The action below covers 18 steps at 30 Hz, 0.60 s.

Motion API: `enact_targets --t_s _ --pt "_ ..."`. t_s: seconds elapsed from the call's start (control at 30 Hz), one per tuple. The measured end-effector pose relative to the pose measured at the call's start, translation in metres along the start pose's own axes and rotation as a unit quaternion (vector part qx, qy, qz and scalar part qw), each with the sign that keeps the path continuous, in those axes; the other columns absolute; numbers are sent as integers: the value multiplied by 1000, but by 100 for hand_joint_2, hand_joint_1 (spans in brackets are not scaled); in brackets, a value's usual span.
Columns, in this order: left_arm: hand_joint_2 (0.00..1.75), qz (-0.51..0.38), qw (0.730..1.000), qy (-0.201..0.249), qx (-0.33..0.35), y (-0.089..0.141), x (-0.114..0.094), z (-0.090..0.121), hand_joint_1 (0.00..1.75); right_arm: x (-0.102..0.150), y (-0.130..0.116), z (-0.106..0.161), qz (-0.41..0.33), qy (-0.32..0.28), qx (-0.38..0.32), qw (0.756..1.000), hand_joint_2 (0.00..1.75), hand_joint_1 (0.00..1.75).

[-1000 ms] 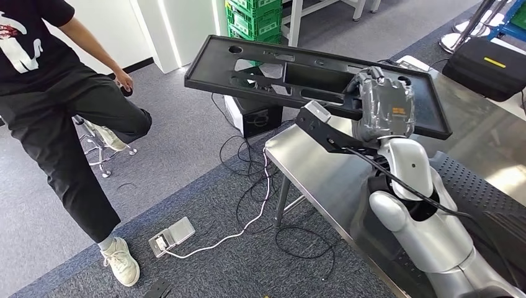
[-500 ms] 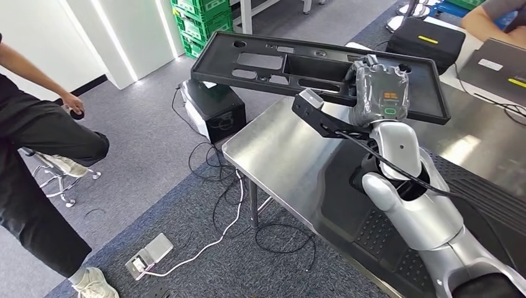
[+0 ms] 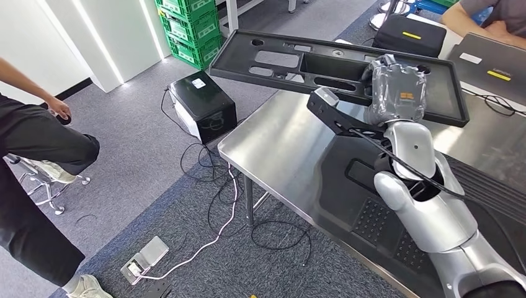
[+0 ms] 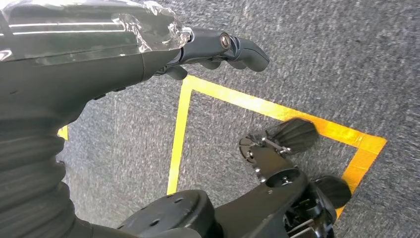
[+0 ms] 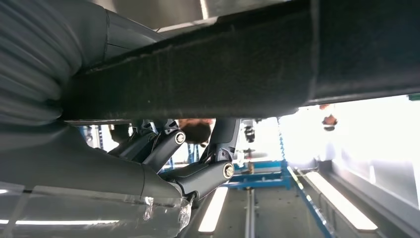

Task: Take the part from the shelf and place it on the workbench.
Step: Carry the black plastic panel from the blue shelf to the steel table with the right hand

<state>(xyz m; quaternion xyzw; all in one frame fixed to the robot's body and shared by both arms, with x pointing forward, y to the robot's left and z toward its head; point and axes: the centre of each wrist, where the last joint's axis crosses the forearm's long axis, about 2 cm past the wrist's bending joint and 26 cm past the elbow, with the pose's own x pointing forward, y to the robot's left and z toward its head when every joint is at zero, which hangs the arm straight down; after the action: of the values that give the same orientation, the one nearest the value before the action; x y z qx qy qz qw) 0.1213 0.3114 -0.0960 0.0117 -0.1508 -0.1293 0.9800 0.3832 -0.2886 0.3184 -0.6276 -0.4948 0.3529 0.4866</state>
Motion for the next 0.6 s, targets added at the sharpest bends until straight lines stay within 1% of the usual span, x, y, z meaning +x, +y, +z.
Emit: enact_targets --t_s 0.23,0.43,0.6 --pt "175 -2 1000 -3 1 1 3 0 0 -4 -1 -4 15 7 2 1000 175 175" --pt "175 -2 1000 2 -1 -1 -1 0 0 -6 3 -4 27 11 11 1000 175 175" --pt "175 0 1000 1 0 -1 0 0 0 -8 4 -5 31 13 12 999 175 175"
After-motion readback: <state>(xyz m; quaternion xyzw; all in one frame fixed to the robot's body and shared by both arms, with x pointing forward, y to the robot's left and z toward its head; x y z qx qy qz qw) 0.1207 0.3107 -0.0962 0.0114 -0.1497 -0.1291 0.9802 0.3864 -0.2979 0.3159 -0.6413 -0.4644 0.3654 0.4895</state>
